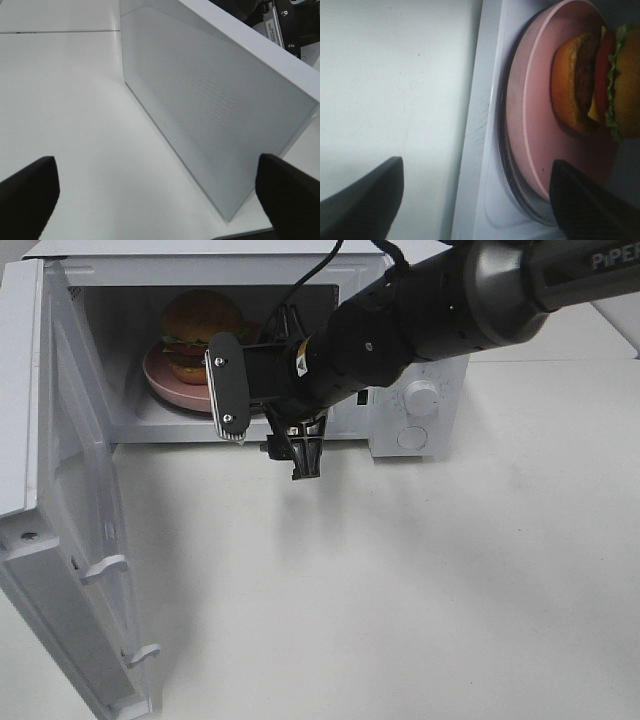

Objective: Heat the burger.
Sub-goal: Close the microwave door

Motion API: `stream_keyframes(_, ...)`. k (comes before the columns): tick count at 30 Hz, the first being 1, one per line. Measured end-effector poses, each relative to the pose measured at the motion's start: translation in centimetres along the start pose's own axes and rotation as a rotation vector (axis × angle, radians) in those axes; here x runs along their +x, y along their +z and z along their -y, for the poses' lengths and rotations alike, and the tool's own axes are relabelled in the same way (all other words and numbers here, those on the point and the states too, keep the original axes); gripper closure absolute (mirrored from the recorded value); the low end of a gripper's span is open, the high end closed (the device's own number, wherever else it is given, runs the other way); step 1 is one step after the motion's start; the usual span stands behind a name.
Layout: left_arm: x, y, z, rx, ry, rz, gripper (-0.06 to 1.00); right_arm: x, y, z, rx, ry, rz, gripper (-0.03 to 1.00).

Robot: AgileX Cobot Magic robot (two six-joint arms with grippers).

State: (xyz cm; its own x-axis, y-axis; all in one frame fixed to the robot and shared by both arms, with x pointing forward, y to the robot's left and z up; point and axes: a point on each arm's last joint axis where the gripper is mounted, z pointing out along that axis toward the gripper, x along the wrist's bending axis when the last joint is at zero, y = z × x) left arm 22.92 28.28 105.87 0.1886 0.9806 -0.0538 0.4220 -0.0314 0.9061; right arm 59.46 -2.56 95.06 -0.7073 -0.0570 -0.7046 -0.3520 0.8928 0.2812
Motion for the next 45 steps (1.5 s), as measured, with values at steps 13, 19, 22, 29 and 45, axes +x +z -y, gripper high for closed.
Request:
stream_keyframes(13, 0.0, 0.0, 0.0, 0.000, 0.000, 0.000, -0.04, 2.2, -5.2, 0.8, -0.050, 0.055, 0.048, 0.19)
stream_keyframes(19, 0.0, 0.0, 0.0, 0.000, 0.000, 0.000, -0.04, 4.3, -7.8, 1.7, -0.042, 0.165, 0.020, 0.19)
stream_keyframes(22, 0.0, 0.0, 0.0, 0.000, 0.000, 0.000, -0.04, 4.7, -9.3, 1.9, -0.055, 0.261, 0.032, 0.19)
stream_keyframes(29, 0.0, 0.0, 0.0, 0.000, 0.000, 0.000, -0.04, 5.5, -12.5, 2.3, -0.075, 0.510, 0.048, 0.19)
stream_keyframes(45, 0.0, 0.0, 0.0, 0.000, 0.000, 0.000, -0.04, 6.8, -18.2, 3.5, 0.139, 1.025, -0.075, 0.20)
